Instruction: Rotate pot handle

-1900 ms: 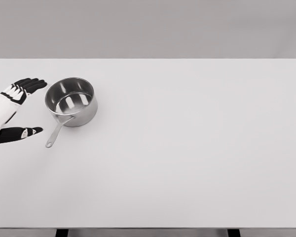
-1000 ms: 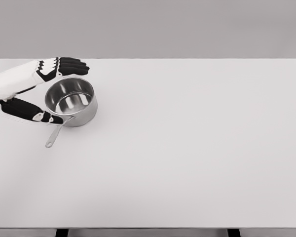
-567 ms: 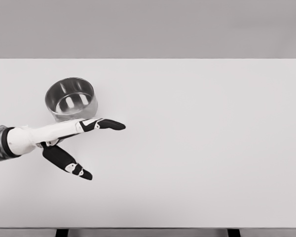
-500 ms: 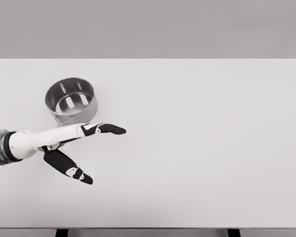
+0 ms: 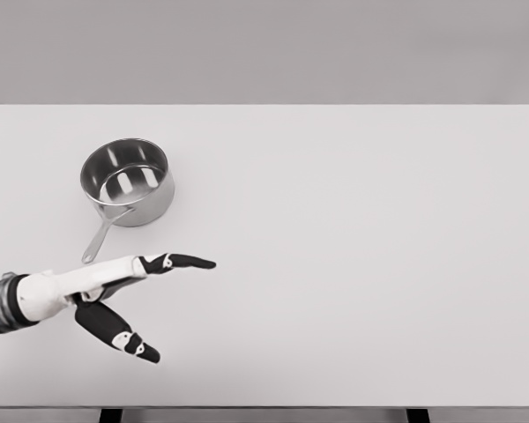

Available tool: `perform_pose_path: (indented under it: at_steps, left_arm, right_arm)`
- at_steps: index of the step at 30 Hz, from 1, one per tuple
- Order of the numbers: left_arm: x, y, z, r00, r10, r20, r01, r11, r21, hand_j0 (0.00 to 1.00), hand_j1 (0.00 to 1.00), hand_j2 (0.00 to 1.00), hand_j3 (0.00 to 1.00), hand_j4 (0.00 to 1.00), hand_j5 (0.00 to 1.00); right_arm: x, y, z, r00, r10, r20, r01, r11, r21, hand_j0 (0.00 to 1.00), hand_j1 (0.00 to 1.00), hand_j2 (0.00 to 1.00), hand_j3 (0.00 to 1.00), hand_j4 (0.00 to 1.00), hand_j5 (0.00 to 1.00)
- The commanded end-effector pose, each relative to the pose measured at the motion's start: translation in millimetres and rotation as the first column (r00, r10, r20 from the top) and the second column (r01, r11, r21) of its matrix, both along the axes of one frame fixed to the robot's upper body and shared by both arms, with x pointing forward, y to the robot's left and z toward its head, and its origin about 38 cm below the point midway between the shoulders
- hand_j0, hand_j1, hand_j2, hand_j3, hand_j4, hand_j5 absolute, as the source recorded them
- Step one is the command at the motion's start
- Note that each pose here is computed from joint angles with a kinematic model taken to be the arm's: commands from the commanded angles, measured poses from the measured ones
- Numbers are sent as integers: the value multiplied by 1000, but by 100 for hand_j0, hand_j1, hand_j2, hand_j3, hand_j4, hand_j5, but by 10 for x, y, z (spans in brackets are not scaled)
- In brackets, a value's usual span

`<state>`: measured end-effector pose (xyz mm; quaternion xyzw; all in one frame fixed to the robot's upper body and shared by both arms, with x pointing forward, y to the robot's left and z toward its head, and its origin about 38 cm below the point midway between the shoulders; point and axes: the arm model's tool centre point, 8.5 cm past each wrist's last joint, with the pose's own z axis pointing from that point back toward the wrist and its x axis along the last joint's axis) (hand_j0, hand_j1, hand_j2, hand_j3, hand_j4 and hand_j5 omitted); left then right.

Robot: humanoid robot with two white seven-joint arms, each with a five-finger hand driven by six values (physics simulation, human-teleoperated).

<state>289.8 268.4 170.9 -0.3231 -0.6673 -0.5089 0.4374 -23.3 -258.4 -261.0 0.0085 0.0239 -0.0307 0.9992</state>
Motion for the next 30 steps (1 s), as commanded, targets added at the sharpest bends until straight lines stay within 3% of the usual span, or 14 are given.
perform_pose_path:
  at_steps: [1, 5, 9, 15, 18, 23, 27, 30]
  left_arm:
    - [16, 62, 40, 1000, 15, -16, -16, 1000, -10, 100, 100, 100, 100, 100, 100]
    - [-2, 67, 16, 1000, 16, -26, -16, 1000, -9, 100, 100, 100, 100, 100, 100]
    - [23, 111, -75, 992, 52, -112, -44, 997, 68, 100, 100, 100, 100, 100, 100]
    - [89, 188, -218, 958, 139, -251, -88, 975, 204, 100, 100, 100, 100, 100, 100]
    - [92, 202, -243, 950, 154, -270, -93, 970, 223, 100, 100, 100, 100, 100, 100]
    - [149, 276, -265, 923, 217, -318, -124, 949, 289, 100, 100, 100, 100, 100, 100]
    - [88, 418, -332, 893, 279, -352, -170, 936, 310, 100, 100, 100, 100, 100, 100]
    - [111, 489, -275, 893, 302, -335, -200, 931, 305, 100, 100, 100, 100, 100, 100]
  right_arm:
    - [0, 1, 0, 1000, 0, 0, 0, 1000, 0, 100, 100, 100, 100, 100, 100]
    - [0, 1, 0, 1000, 0, 0, 0, 1000, 0, 100, 100, 100, 100, 100, 100]
    - [0, 1, 0, 1000, 0, 0, 0, 1000, 0, 100, 100, 100, 100, 100, 100]
    - [0, 1, 0, 1000, 0, 0, 0, 1000, 0, 100, 100, 100, 100, 100, 100]
    - [0, 1, 0, 1000, 0, 0, 0, 1000, 0, 100, 100, 100, 100, 100, 100]
    - [0, 1, 0, 1000, 0, 0, 0, 1000, 0, 100, 100, 100, 100, 100, 100]
    - [0, 1, 0, 1000, 0, 0, 0, 1000, 0, 100, 100, 100, 100, 100, 100]
    - [0, 1, 0, 1000, 0, 0, 0, 1000, 0, 100, 100, 100, 100, 100, 100]
